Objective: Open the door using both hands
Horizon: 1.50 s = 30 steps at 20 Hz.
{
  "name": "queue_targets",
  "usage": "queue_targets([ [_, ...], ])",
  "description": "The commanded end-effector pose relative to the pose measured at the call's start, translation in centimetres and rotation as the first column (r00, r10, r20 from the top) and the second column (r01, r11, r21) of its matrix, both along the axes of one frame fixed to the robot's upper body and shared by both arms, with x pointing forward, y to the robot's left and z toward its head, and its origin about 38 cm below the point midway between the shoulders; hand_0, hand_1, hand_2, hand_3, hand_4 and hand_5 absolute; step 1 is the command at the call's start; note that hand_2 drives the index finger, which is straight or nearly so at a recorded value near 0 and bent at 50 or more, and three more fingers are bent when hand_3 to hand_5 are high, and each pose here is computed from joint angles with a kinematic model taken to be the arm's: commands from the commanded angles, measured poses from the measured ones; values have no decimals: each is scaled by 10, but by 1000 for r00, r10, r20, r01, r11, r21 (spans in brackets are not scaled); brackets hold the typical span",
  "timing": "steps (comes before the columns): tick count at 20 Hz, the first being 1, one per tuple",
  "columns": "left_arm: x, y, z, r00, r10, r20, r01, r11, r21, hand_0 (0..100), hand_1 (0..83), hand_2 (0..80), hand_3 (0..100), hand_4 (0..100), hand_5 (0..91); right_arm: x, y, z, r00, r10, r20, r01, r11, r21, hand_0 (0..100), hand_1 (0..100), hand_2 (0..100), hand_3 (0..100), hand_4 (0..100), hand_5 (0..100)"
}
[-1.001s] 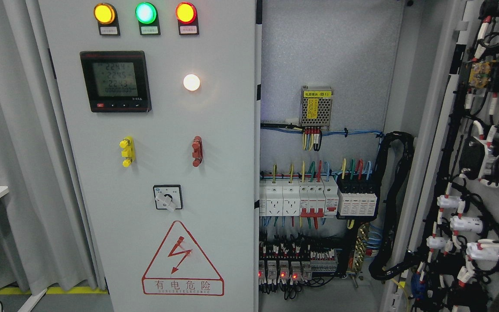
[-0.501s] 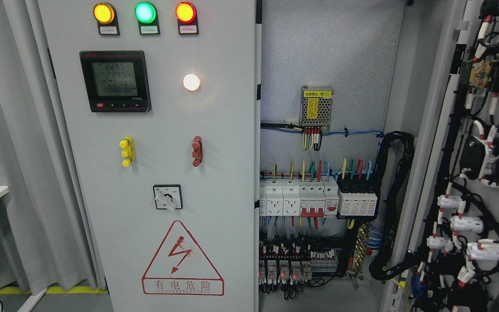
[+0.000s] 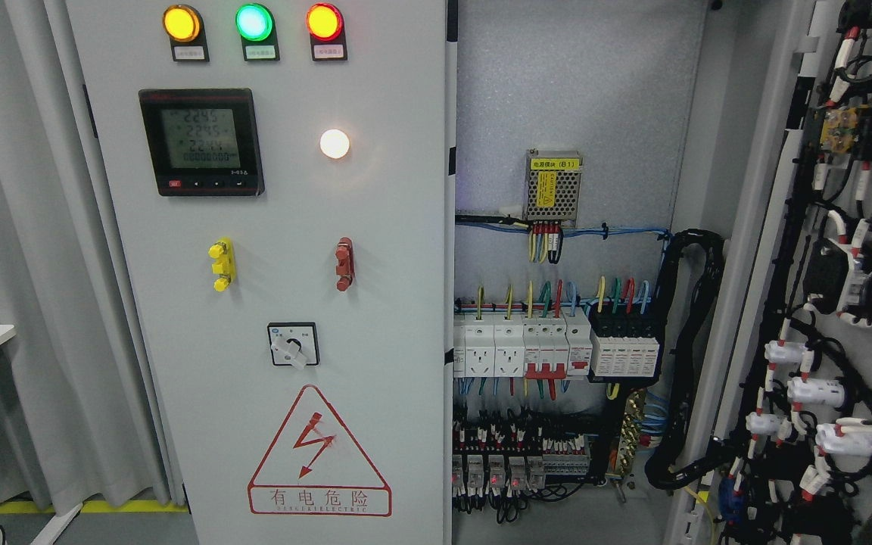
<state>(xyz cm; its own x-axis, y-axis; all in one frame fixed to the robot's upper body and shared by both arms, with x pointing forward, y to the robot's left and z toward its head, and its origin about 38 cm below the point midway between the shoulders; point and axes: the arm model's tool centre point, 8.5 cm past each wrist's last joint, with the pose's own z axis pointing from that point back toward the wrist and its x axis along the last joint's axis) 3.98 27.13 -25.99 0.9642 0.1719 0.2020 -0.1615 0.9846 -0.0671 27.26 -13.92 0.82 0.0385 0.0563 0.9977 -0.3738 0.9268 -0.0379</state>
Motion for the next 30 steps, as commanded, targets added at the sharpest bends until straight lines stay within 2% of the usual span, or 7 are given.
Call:
queue_targets([
  [1,-25,1,-1,995,44,-88,-40,998,43,296,0,27,27,37,0,25,24,141,917,26,398,-73,992,103,219,0,0,0,0,0],
  [4,-23,1,-1,991,-89,-95,93,995,44,296,0,27,27,38,0,41,26,169,878,27,477,-86,991,103,219,0,0,0,0,0],
  [6,-22,-1,-1,988,-123,-95,127,991,42,296,0,27,27,37,0,49,27,185,855,29,518,-95,990,101,218,0,0,0,0,0],
  [12,-21,3,0,989,-119,-89,123,991,48,295,0,27,27,37,0,62,28,211,812,27,583,-104,990,99,218,0,0,0,0,0],
  [18,-19,4,0,989,-121,-86,126,991,53,295,0,27,27,37,0,86,18,245,756,0,654,-77,993,89,218,0,0,0,0,0],
  [24,-18,4,0,988,-126,-88,132,990,56,295,0,27,27,37,0,113,20,250,758,9,652,-70,995,68,218,0,0,0,0,0],
  [30,-19,3,0,984,-155,-93,160,986,55,295,0,27,27,38,0,153,21,266,787,-18,616,-75,989,126,218,0,0,0,0,0],
])
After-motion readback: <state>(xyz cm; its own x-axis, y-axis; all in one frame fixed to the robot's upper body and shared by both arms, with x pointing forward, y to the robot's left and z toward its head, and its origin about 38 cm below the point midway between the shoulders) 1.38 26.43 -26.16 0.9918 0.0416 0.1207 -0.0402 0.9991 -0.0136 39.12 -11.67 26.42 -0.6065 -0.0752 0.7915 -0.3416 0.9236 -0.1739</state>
